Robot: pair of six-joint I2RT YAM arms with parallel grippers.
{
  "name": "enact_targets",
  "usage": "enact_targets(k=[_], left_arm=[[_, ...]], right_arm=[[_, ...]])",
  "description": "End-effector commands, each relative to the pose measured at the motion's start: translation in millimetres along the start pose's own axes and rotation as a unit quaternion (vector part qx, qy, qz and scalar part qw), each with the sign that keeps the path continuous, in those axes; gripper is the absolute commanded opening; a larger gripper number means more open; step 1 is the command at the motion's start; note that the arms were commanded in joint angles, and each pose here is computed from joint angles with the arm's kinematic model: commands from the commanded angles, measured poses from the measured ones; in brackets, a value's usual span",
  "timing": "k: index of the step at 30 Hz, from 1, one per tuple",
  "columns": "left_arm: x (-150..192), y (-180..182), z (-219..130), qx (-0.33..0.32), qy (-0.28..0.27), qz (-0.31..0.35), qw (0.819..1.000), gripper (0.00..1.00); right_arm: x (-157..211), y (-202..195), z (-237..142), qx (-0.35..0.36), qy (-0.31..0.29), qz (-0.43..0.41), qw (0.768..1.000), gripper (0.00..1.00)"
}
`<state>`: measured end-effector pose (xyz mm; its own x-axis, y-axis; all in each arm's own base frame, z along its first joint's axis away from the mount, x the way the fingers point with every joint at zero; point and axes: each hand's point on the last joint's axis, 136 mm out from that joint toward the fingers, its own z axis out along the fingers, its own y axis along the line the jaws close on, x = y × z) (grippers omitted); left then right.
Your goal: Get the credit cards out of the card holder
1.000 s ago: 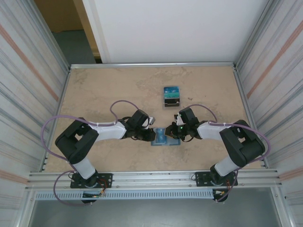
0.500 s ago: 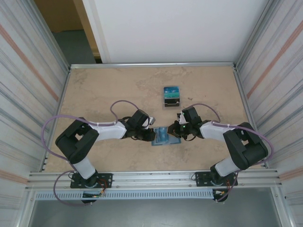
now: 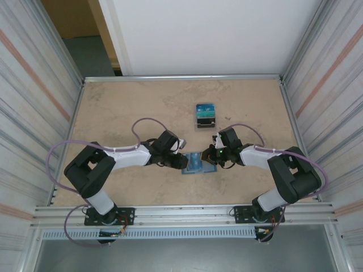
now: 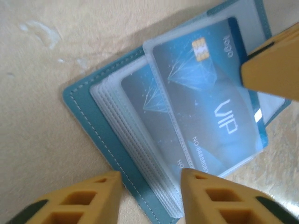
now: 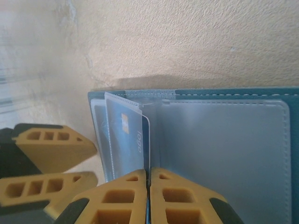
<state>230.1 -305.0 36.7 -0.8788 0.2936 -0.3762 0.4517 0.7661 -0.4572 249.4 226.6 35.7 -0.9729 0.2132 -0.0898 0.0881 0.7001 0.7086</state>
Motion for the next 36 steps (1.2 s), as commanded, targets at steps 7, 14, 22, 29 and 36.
enact_targets(k=[7,14,22,29,36], left_arm=[[-29.0,-1.6,-6.4,-0.07,-0.03,0.076,0.994,0.74],[-15.3,4.1,9.2,-0.122,0.016,0.106,0.987,0.75],[-4.5,18.1,12.5,-0.151,0.041,0.105,0.982,0.74],[4.5,24.5,16.2,-0.16,0.059,0.101,0.98,0.7],[5.4,25.7,18.8,-0.16,0.063,0.099,0.98,0.69]], right_arm=[[6.7,-11.4,0.2,0.013,0.009,0.005,1.0,0.07],[7.0,-11.2,-0.4,0.013,0.009,0.005,1.0,0.07],[6.6,-12.7,-0.6,0.015,0.009,0.005,1.0,0.07],[4.7,-17.7,-6.4,0.016,0.0,0.011,1.0,0.06],[2.9,-15.9,-11.7,0.01,-0.008,0.009,1.0,0.11]])
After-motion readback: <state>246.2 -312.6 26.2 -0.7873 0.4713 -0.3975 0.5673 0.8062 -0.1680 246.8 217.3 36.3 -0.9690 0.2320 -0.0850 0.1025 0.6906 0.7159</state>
